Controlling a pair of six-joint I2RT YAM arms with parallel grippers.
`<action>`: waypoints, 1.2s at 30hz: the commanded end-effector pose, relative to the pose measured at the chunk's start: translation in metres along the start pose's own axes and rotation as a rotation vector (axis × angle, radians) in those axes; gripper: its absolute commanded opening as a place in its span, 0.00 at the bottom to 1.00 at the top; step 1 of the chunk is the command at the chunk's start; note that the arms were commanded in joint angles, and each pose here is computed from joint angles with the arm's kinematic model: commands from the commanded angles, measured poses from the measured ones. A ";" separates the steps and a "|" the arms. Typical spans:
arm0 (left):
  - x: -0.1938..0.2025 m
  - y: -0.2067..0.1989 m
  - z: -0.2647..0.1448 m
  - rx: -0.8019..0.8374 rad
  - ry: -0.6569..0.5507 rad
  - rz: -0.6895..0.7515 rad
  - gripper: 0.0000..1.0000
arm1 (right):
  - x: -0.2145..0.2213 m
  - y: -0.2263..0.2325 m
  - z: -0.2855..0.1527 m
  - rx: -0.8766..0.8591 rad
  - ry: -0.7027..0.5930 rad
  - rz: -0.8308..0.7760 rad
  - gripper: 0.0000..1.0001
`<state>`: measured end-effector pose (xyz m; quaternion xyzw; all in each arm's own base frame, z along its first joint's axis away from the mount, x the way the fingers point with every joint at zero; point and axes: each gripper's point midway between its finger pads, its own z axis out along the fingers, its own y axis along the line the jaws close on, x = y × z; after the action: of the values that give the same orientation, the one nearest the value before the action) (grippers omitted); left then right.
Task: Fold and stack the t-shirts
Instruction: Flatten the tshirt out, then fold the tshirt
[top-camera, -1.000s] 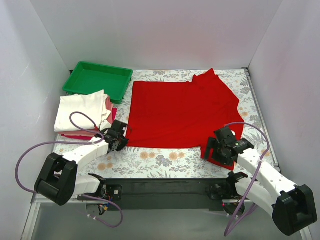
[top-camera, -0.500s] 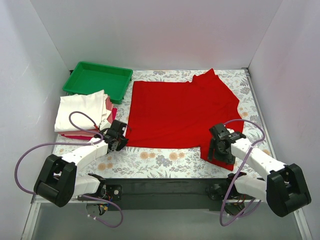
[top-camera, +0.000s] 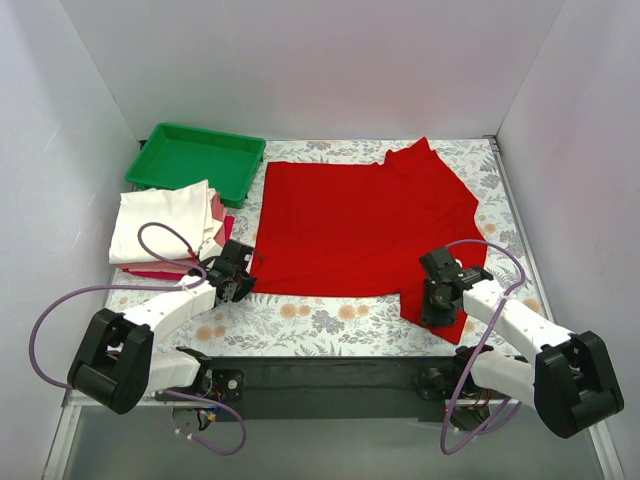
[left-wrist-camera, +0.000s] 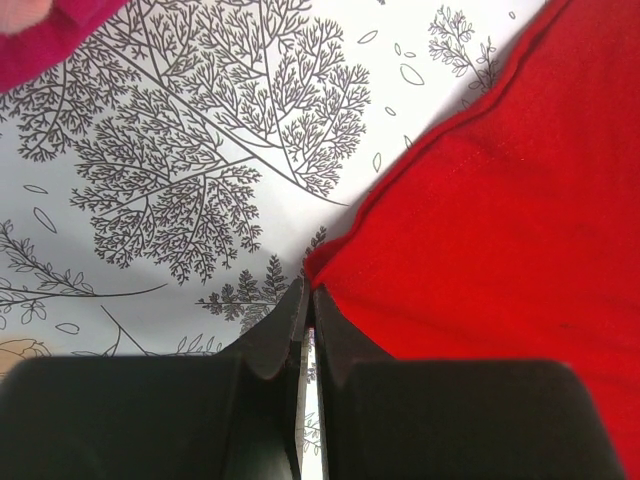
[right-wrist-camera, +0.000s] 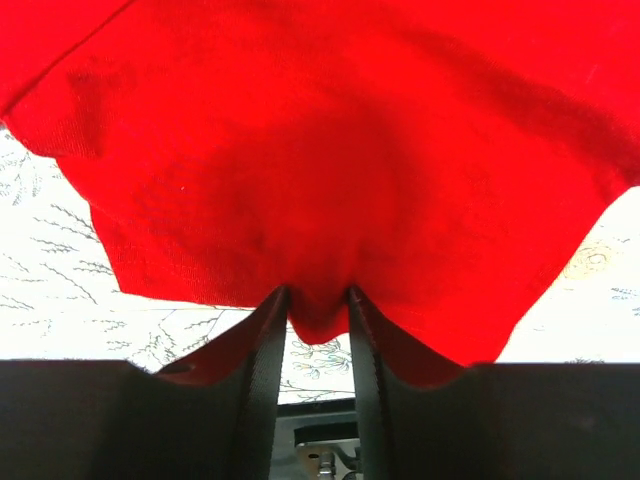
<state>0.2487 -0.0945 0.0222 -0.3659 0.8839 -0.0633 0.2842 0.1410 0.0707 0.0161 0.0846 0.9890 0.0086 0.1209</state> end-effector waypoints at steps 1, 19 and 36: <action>-0.013 0.000 -0.002 -0.018 -0.048 -0.003 0.00 | 0.008 0.007 0.002 -0.042 0.042 -0.029 0.34; -0.007 0.022 -0.027 -0.037 -0.019 -0.050 0.00 | 0.040 0.007 -0.042 -0.089 0.133 0.015 0.01; -0.019 -0.017 -0.031 0.080 -0.024 -0.038 0.00 | -0.027 0.011 -0.052 -0.012 -0.072 -0.041 0.01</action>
<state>0.2314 -0.0915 0.0412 -0.3760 0.8796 -0.0805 0.2801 0.1346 0.0769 0.0609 0.0727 0.9896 0.0192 0.1229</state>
